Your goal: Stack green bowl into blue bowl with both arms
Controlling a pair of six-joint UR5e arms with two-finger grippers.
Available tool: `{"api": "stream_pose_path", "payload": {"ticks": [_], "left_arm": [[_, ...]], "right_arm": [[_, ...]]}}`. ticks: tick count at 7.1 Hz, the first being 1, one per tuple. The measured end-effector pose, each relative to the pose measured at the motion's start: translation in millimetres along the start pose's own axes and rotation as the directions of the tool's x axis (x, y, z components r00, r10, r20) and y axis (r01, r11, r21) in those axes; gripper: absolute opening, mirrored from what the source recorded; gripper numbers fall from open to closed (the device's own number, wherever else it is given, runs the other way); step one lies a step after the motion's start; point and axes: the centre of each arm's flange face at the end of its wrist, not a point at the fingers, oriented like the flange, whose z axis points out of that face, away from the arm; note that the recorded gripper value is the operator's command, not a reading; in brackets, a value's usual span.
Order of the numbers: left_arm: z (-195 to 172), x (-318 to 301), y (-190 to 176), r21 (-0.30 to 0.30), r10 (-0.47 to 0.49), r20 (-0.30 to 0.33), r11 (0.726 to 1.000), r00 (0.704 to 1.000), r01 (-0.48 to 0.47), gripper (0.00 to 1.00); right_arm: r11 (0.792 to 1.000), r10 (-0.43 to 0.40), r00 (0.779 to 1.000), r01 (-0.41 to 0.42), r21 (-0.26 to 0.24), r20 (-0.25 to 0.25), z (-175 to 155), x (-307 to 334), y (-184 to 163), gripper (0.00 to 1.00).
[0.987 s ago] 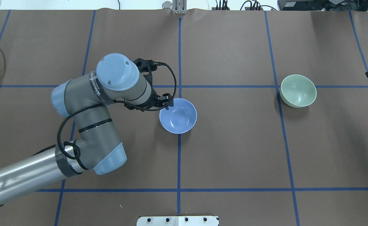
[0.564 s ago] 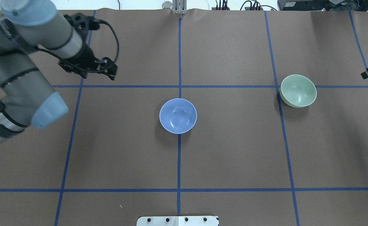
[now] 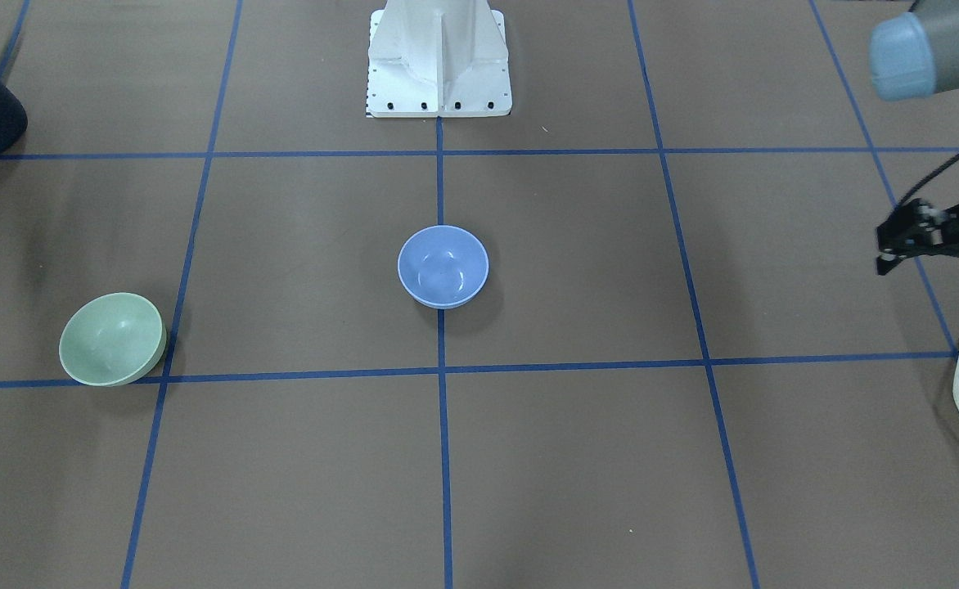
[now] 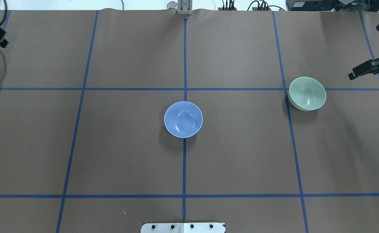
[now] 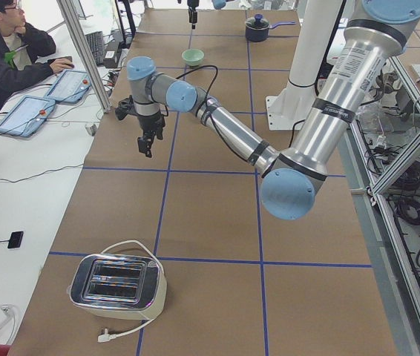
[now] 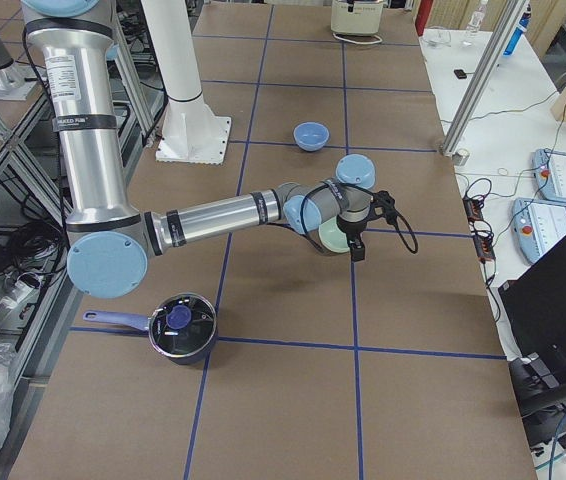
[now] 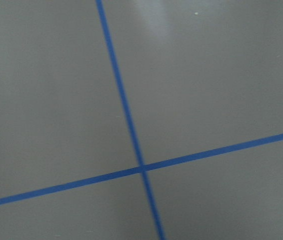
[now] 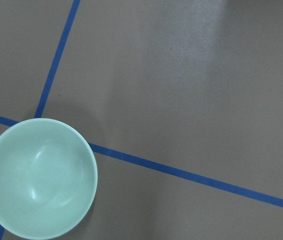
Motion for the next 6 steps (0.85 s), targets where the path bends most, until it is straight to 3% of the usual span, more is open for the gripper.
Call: {"api": "stream_pose_path", "payload": {"ticks": [1,3,4,6], "left_arm": [[-7,-83,29,-0.038,0.035,0.010,0.999,0.999,-0.035,0.98],[8,-231,96,-0.096,0.117,-0.035,0.988,0.993,-0.120,0.98],[13,-273,130,-0.084,0.031,-0.053,0.996,0.998,-0.036,0.98],[37,-281,205,-0.018,-0.161,-0.040,0.987,0.986,0.160,0.98]], "right_arm": [[1.000,0.015,1.000,-0.015,0.009,0.004,3,-15,-4,1.00],[1.000,0.019,1.000,-0.019,0.015,0.007,6,-34,-5,1.00],[1.000,0.015,1.000,-0.016,0.012,0.009,8,-37,-5,1.00],[1.000,0.011,1.000,-0.011,0.003,0.009,12,-35,-1,1.00]]}}
